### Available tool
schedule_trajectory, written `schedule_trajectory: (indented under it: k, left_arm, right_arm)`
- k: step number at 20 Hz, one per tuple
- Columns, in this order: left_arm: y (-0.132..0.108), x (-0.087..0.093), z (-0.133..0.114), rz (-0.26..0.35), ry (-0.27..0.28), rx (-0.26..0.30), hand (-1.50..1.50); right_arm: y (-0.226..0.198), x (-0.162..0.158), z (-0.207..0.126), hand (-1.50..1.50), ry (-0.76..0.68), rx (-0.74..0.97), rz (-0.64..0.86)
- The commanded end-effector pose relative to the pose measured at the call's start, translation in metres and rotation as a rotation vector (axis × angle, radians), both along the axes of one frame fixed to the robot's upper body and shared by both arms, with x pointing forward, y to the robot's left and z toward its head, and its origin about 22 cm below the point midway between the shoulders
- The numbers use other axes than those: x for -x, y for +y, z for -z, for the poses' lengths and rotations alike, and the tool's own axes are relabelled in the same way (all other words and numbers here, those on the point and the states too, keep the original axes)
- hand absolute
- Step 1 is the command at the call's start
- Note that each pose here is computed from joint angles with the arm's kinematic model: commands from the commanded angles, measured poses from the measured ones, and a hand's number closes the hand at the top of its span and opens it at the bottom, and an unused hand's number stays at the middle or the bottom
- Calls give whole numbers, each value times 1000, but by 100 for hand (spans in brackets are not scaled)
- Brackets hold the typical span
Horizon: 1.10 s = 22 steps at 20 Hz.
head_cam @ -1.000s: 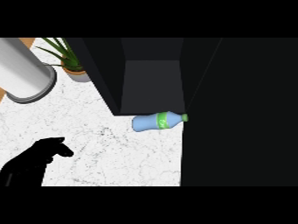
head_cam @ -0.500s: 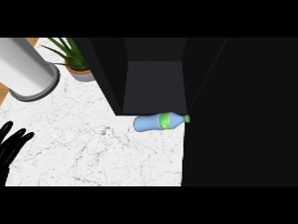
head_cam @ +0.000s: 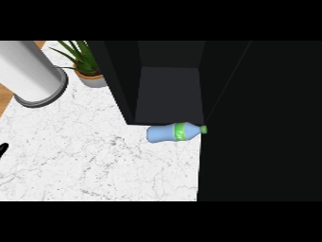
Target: Pick up the bottled water, place it into the cabinet and close the cabinet
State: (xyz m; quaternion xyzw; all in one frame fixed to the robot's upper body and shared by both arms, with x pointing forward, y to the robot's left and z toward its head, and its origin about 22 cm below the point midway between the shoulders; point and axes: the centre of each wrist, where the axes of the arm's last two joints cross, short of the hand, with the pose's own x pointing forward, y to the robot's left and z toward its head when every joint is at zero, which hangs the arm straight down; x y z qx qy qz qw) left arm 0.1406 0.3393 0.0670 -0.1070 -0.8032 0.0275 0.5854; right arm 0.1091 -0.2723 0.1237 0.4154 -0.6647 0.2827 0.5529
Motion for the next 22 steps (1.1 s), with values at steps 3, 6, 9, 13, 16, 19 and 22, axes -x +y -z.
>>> schedule_trajectory:
  k: [3,6,9,13,16,19,22]
  left_arm:
    - [18,13,0,-12,34,-8,-150]
    - [25,15,-7,-5,29,-23,-150]
    - [34,16,-11,-8,30,-24,-150]
    - [41,20,-11,1,20,-28,-150]
    - [47,21,-17,24,26,-29,-150]
    - [50,27,-15,23,21,-23,-150]
    - [59,26,-22,21,7,-36,-150]
  right_arm:
    - [32,15,-58,150,-233,148,-56]
    - [41,8,-52,150,-200,128,-46]
    - [51,3,-52,150,-180,112,-52]
    - [67,-9,-50,150,-152,105,-49]
    - [84,-16,-49,150,-138,76,-71]
    - [101,-28,-49,150,-121,59,-66]
    - [117,-35,-54,150,-105,32,-60]
